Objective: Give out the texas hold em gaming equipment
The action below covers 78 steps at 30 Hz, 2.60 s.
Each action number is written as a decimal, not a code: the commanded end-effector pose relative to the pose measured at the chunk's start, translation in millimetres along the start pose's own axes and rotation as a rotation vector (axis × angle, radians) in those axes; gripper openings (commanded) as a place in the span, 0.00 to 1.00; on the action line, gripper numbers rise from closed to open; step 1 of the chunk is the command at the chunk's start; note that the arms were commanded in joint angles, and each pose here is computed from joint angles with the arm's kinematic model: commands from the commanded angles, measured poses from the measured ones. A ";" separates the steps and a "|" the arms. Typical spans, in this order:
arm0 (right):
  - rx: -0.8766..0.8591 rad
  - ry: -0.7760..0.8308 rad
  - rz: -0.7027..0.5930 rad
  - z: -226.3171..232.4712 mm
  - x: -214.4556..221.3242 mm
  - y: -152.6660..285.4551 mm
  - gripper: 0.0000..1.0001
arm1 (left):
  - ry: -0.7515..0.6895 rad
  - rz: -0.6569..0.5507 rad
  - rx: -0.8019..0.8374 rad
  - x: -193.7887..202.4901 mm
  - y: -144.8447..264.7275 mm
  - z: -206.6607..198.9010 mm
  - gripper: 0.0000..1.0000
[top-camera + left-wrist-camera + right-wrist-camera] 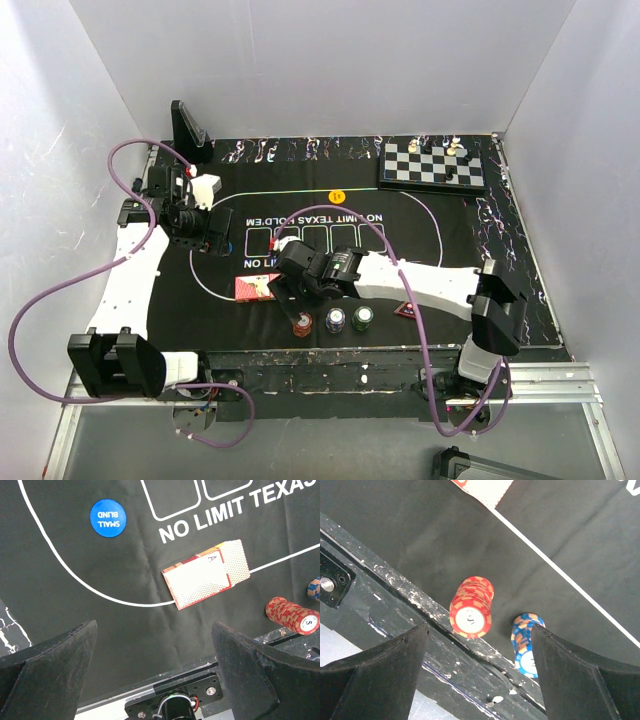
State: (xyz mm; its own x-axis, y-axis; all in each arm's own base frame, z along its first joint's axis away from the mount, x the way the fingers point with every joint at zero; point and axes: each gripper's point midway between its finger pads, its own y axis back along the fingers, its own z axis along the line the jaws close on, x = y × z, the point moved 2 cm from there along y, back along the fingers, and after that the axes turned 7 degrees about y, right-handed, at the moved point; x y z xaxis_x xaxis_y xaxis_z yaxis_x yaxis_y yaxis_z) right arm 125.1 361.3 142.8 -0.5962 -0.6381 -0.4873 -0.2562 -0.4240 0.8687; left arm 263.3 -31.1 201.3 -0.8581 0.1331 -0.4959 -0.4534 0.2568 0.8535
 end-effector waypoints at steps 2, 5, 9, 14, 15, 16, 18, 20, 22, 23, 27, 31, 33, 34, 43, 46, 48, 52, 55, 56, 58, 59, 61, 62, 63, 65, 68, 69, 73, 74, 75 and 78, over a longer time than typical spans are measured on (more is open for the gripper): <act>-0.043 -0.008 -0.004 15.4 -1.4 -19.8 0.91 | 0.007 -0.064 -0.053 -4.4 20.0 2.6 1.00; -0.044 -0.012 0.011 17.5 2.5 -29.6 0.91 | 0.014 -0.060 -0.046 -2.1 19.5 1.2 1.00; -0.032 -0.012 0.041 16.7 9.8 -40.2 0.90 | 0.005 -0.047 -0.057 0.6 17.7 3.7 1.00; -0.018 -0.012 0.074 16.2 18.2 -48.6 0.82 | -0.005 -0.063 -0.068 -0.7 19.7 5.1 1.00; -0.014 -0.013 0.082 15.4 20.8 -50.1 0.81 | -0.004 -0.060 -0.066 0.0 19.7 4.8 1.00; -0.010 -0.014 0.082 15.2 21.6 -51.2 0.80 | -0.005 -0.063 -0.065 -0.7 19.6 4.6 1.00; -0.006 -0.021 0.091 14.6 24.4 -53.6 0.78 | -0.008 -0.069 -0.066 -2.0 20.6 4.6 1.00; -0.003 -0.025 0.099 14.7 27.3 -56.1 0.75 | -0.011 -0.071 -0.066 -2.4 20.6 4.8 1.00; -0.001 -0.026 0.111 14.4 30.2 -58.2 0.73 | -0.013 -0.072 -0.070 -2.8 21.0 5.3 1.00; -0.001 -0.028 0.109 14.3 30.1 -58.6 0.71 | -0.014 -0.072 -0.068 -2.8 21.0 5.1 1.00; 0.004 -0.032 0.103 13.3 30.1 -57.8 0.63 | -0.022 -0.078 -0.074 -2.6 21.6 5.9 1.00; 0.004 -0.040 0.095 13.1 29.3 -55.6 0.52 | -0.025 -0.077 -0.080 -1.4 20.3 7.2 1.00; 0.003 -0.043 0.084 13.1 27.2 -52.1 0.50 | -0.027 -0.080 -0.081 -0.5 20.5 7.1 1.00; 0.001 -0.042 0.081 13.9 26.3 -50.5 0.48 | -0.027 -0.079 -0.079 0.4 19.8 6.9 1.00; -0.001 -0.026 0.054 15.6 13.3 -31.0 0.40 | -0.029 -0.073 -0.064 0.1 16.7 5.2 1.00; -0.011 -0.015 0.054 18.5 10.6 -27.4 0.39 | -0.030 -0.072 -0.053 -0.5 16.2 4.3 1.00; -0.015 -0.009 0.055 20.6 9.3 -26.4 0.39 | -0.033 -0.071 -0.050 -0.2 16.2 3.9 1.00; -0.027 0.001 0.066 25.1 10.1 -28.1 0.40 | -0.042 -0.075 -0.051 0.0 17.4 3.8 1.00; -0.018 0.005 0.082 24.9 12.4 -32.6 0.40 | -0.046 -0.075 -0.051 0.7 17.8 3.8 1.00; -0.017 0.007 0.090 24.8 13.9 -35.1 0.40 | -0.047 -0.076 -0.052 0.7 17.9 3.8 1.00; -0.005 0.008 0.098 22.8 16.6 -38.4 0.40 | -0.053 -0.078 -0.052 0.6 18.2 3.9 1.00; 0.002 0.009 0.102 21.7 17.8 -39.7 0.40 | -0.055 -0.079 -0.052 1.0 18.7 3.8 1.00; 0.014 0.015 0.105 19.6 18.2 -40.7 0.40 | -0.058 -0.080 -0.053 1.4 18.7 3.9 1.00; 0.020 0.017 0.106 18.9 17.8 -40.8 0.40 | -0.061 -0.083 -0.053 0.7 18.7 4.1 1.00; 0.020 0.017 0.106 19.1 17.1 -39.9 0.40 | -0.060 -0.079 -0.052 1.6 17.6 4.2 1.00; 0.017 0.020 0.100 20.0 14.2 -38.8 0.40 | -0.062 -0.080 -0.053 1.6 17.7 4.3 1.00; 0.008 0.026 0.071 23.6 1.5 -31.9 0.38 | -0.063 -0.082 -0.052 1.4 17.2 4.2 1.00; 0.003 0.033 0.056 25.4 -5.1 -29.7 0.38 | -0.062 -0.082 -0.051 1.4 17.2 4.2 1.00; 0.009 0.072 0.013 30.3 -34.1 -21.6 0.38 | -0.065 -0.081 -0.047 1.6 17.2 3.5 1.00; 0.017 0.076 0.033 30.3 -34.2 -21.8 0.38 | -0.064 -0.080 -0.047 2.0 17.2 3.5 1.00; 0.023 0.078 0.048 30.4 -33.9 -23.0 0.38 | -0.065 -0.081 -0.047 1.9 17.6 3.4 1.00; 0.029 0.074 0.059 30.4 -31.6 -30.8 0.36 | -0.070 -0.083 -0.047 3.6 17.4 3.4 1.00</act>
State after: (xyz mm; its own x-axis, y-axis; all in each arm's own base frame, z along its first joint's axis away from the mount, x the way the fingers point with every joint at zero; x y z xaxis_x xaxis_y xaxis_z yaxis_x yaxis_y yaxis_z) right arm 128.1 418.4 138.0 -0.5646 -0.6790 -0.4692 -0.2416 -0.4076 0.8806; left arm 255.3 -22.4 207.1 -0.8262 0.1723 -0.5364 -0.5006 0.2122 0.8393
